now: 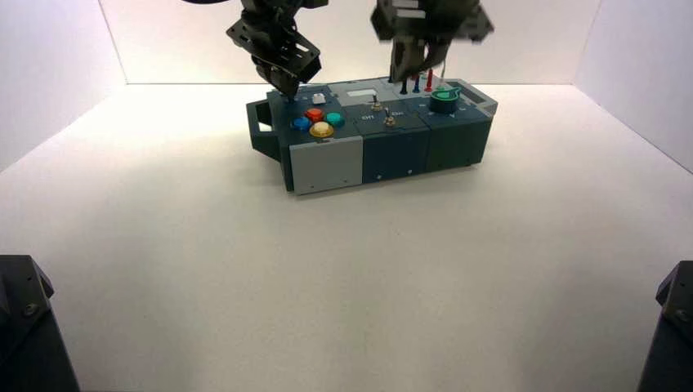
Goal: Flip the bottom switch off with the right gripper.
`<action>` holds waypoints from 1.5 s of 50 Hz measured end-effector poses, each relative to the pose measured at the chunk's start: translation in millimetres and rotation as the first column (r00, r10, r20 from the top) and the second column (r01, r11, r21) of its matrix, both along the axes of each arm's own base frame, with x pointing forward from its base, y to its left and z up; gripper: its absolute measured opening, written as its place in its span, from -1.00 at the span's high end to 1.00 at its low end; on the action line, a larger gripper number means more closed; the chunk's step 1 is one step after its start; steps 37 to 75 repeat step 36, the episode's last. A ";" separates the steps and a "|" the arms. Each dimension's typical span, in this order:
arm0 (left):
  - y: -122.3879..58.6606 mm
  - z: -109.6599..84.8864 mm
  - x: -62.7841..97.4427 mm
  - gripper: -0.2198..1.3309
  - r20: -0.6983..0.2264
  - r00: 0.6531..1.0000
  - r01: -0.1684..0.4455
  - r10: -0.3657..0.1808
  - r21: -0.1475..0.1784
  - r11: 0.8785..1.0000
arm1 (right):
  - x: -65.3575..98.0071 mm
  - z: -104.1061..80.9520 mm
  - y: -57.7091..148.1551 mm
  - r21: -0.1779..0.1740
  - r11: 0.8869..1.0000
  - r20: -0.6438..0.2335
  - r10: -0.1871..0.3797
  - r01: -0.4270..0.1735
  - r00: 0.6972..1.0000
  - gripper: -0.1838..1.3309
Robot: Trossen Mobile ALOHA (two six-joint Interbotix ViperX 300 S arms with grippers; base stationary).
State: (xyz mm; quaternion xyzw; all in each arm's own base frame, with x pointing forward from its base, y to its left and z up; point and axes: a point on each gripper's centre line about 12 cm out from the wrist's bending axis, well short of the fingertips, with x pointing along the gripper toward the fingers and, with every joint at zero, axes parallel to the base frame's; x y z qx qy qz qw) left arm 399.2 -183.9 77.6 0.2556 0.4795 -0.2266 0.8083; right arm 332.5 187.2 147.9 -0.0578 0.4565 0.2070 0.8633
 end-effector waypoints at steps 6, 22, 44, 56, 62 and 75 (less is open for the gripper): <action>-0.3 5.7 -2.0 0.93 0.017 1.000 0.000 0.000 -0.014 1.000 | -1.3 14.3 -2.0 0.010 1.000 0.043 0.006 -0.006 0.999 0.95; -0.9 50.7 -4.9 0.93 0.108 0.994 0.004 0.003 -0.066 0.998 | -8.8 42.0 -5.7 0.035 0.999 0.141 0.025 -0.030 0.990 0.94; 4.8 67.7 -18.2 0.93 0.133 0.991 0.006 0.005 -0.081 0.997 | -17.1 46.4 -4.0 0.039 0.998 0.181 0.048 -0.056 0.982 0.94; 4.8 67.7 -18.2 0.93 0.133 0.991 0.006 0.005 -0.081 0.997 | -17.1 46.4 -4.0 0.039 0.998 0.181 0.048 -0.056 0.982 0.94; 4.8 67.7 -18.2 0.93 0.133 0.991 0.006 0.005 -0.081 0.997 | -17.1 46.4 -4.0 0.039 0.998 0.181 0.048 -0.056 0.982 0.94; 4.8 67.7 -18.2 0.93 0.133 0.991 0.006 0.005 -0.081 0.997 | -17.1 46.4 -4.0 0.039 0.998 0.181 0.048 -0.056 0.982 0.94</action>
